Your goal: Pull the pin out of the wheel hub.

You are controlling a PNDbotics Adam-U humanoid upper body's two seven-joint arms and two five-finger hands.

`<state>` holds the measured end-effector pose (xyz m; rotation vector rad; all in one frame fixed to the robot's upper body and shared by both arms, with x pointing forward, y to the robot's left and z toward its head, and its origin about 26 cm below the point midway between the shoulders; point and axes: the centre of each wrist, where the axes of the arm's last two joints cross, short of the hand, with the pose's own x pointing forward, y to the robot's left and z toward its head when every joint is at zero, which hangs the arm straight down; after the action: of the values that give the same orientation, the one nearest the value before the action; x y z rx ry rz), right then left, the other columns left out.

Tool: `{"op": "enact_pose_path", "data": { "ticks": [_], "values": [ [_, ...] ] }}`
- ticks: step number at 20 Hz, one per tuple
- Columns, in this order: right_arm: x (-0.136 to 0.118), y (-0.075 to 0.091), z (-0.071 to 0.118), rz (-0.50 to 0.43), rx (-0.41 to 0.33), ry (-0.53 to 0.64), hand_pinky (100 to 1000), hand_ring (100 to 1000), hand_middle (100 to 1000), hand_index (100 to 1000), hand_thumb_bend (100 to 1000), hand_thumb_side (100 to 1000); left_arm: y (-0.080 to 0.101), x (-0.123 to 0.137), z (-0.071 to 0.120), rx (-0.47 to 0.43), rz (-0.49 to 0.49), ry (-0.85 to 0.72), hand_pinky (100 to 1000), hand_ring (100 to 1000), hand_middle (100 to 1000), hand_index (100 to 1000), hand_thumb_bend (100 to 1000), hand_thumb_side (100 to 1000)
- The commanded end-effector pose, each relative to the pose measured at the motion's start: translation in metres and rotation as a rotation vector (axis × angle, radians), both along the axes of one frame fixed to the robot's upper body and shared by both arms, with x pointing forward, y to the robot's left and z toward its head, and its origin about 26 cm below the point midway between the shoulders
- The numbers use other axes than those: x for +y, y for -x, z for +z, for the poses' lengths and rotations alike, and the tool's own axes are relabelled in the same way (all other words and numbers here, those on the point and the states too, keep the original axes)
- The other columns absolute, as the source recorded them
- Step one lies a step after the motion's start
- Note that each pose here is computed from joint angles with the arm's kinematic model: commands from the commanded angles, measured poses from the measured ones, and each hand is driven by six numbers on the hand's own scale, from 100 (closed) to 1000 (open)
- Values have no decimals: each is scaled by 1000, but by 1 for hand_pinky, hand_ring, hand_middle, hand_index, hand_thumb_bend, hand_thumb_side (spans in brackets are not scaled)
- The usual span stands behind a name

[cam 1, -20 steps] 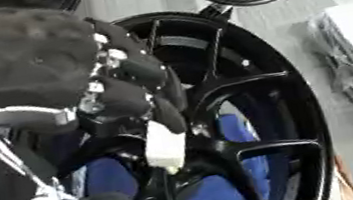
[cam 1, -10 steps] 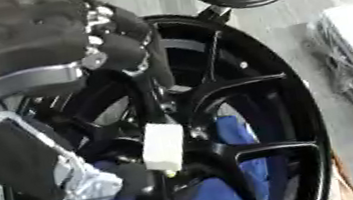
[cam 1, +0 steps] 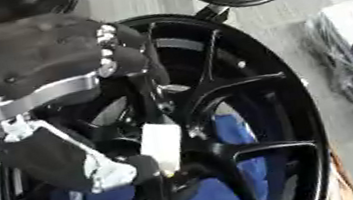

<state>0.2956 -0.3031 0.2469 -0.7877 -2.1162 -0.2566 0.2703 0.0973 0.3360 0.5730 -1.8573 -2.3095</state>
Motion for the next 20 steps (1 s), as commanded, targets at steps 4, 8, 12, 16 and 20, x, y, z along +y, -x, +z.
{"op": "enact_pose_path", "data": {
  "ticks": [4, 8, 12, 16, 20],
  "values": [
    [0, 1, 5, -30, -18, 5, 663, 647, 550, 683, 100, 656, 2, 2, 3, 35, 39, -22, 864, 796, 757, 818, 444, 582],
    [1, 1, 5, -24, -19, 2, 664, 647, 550, 682, 100, 657, 1, 1, 1, 37, 64, -19, 864, 795, 756, 816, 444, 585],
    [1, 1, 5, -22, -21, -1, 664, 647, 551, 682, 100, 660, 1, 0, -4, 53, 76, -31, 862, 786, 747, 818, 435, 590],
    [2, 1, 5, -18, -24, -8, 664, 647, 551, 682, 100, 662, 0, 0, -10, 92, 100, -54, 865, 785, 747, 819, 421, 570],
    [3, 0, 5, -12, -26, -13, 664, 647, 551, 681, 100, 665, 1, -3, -12, 110, 108, -58, 867, 788, 754, 820, 424, 577]
  ]
}}
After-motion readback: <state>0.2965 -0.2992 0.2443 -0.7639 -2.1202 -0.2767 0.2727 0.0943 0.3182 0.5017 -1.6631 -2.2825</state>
